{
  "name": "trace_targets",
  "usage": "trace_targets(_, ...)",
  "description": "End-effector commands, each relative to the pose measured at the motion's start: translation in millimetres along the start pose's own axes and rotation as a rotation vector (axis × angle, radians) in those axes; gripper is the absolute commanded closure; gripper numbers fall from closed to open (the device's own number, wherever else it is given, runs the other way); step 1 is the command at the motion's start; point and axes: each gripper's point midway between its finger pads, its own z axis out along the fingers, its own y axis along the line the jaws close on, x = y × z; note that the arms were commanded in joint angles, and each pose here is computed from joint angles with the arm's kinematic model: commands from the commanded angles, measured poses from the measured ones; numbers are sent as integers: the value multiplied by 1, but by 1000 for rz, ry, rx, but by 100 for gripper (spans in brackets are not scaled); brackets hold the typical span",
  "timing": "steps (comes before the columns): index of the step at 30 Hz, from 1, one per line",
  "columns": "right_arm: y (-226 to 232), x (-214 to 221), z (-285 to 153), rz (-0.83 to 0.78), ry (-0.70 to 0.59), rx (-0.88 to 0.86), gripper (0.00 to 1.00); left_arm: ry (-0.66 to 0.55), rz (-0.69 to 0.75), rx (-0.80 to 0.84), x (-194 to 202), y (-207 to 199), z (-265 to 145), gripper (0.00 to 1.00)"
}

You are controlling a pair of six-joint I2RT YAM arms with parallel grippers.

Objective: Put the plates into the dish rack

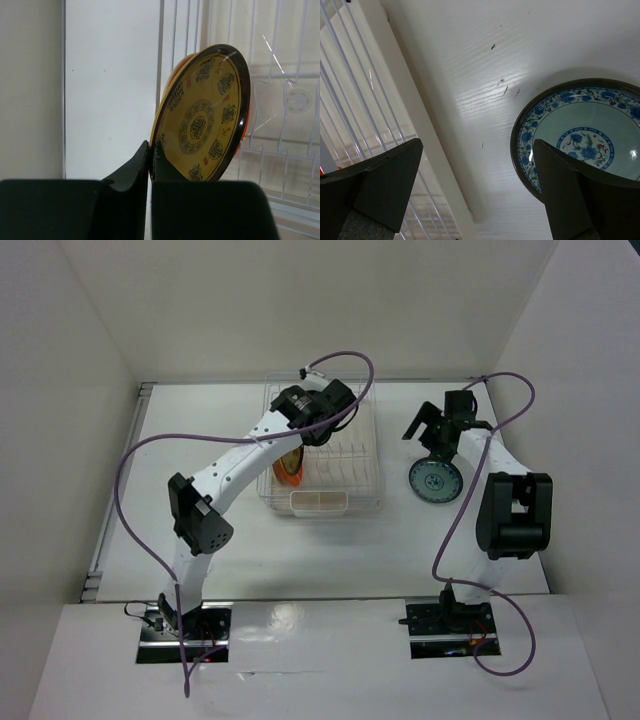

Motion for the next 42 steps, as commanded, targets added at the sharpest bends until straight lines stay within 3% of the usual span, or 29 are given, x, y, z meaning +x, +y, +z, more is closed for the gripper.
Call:
trace_targets(1,10,-11,-1,-17,-28,-24,0,-47,-75,-36,-13,26,-10,100)
trace_targets(13,12,-14,-1,-17,-28,-24,0,-30,-12,-42,-7,13,-2,100)
trace_targets(42,13,-14,13,-41,24,-19,0,131,47,100,45,-72,10,100)
